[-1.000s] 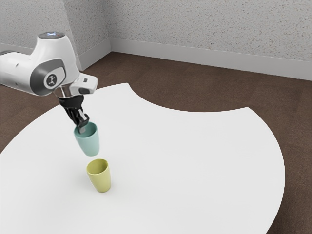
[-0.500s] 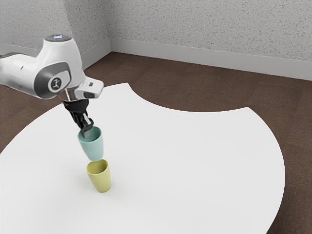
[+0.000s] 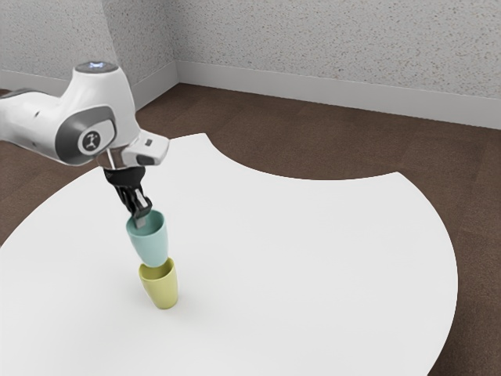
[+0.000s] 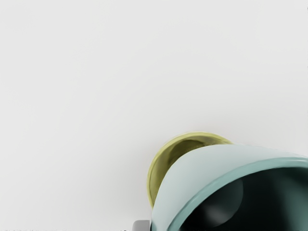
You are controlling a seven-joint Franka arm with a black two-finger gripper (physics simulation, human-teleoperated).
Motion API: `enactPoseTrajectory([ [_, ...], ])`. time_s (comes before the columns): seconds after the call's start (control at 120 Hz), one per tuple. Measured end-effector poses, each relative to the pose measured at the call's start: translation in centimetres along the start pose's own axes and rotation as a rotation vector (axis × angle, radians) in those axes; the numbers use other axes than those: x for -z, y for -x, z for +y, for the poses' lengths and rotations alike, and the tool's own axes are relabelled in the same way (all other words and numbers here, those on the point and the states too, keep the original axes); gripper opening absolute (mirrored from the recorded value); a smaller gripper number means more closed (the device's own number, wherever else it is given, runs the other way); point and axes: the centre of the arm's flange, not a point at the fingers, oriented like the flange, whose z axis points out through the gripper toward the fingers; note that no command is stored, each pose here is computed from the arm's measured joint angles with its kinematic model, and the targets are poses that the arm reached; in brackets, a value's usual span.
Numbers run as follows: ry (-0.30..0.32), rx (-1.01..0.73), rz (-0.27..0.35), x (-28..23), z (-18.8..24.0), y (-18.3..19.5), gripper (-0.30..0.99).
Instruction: Place the left cup onto the right cup
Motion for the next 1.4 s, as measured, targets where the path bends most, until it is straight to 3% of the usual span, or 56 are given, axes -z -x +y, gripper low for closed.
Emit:
enactPoseTrajectory([
  [1.4,0.020,0.015,-0.046,-3.4,-0.5,-0.5,-0.09],
])
